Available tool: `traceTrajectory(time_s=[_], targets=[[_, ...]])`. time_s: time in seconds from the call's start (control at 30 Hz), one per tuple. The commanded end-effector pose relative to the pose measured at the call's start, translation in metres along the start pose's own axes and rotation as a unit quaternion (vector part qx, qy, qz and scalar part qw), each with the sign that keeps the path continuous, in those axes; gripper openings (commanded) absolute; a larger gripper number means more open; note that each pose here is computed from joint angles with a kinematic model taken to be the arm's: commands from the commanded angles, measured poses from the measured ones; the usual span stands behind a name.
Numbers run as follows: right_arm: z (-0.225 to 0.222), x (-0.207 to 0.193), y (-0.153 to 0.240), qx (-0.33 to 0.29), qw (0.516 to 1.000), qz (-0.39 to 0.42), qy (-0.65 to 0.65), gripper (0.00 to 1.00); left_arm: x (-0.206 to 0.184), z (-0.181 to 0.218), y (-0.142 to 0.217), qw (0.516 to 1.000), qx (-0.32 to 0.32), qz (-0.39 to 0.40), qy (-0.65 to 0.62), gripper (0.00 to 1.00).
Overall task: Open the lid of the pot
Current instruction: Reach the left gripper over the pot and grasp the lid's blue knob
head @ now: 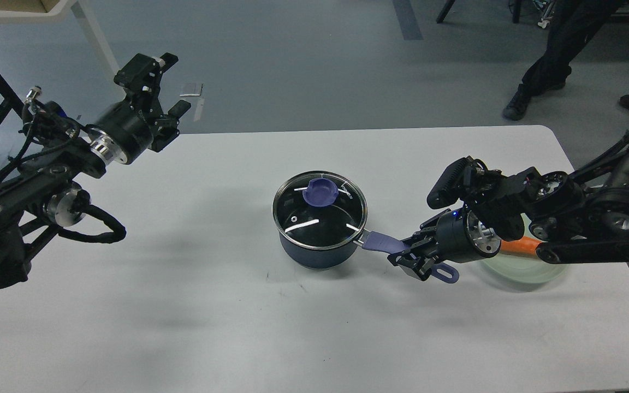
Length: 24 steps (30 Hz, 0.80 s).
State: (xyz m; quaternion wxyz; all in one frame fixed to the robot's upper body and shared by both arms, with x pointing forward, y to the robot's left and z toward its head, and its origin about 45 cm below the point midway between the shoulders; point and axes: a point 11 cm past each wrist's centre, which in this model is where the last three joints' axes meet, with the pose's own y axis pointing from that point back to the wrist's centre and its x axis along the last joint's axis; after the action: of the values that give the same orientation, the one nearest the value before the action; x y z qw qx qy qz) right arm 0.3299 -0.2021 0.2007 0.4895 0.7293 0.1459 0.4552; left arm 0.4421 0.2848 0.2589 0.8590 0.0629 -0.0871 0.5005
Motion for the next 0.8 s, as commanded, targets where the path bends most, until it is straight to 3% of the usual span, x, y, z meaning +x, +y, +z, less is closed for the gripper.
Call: traceTrajectory(time_s=[0.0, 0.23, 0.6, 0.77], targets=[[0.000, -0.001, 0.000, 0.001, 1.000, -0.001, 0.000, 0.23, -0.028, 0.019, -0.009, 0.990, -0.021, -0.057, -0.127, 1.00], [-0.001, 0.000, 0.000, 0.002, 1.000, -0.001, 0.000, 0.23, -0.092, 0.044, -0.015, 0.907, -0.082, -0.168, -0.377, 0.99], [-0.001, 0.002, 0.000, 0.004, 1.000, 0.001, 0.002, 0.23, -0.151, -0.003, -0.008, 0.727, -0.096, -0.314, -0.604, 0.99], [-0.001, 0.001, 0.000, 0.004, 1.000, 0.000, 0.005, 0.23, -0.166, -0.014, -0.018, 0.718, -0.095, -0.314, -0.614, 0.99]])
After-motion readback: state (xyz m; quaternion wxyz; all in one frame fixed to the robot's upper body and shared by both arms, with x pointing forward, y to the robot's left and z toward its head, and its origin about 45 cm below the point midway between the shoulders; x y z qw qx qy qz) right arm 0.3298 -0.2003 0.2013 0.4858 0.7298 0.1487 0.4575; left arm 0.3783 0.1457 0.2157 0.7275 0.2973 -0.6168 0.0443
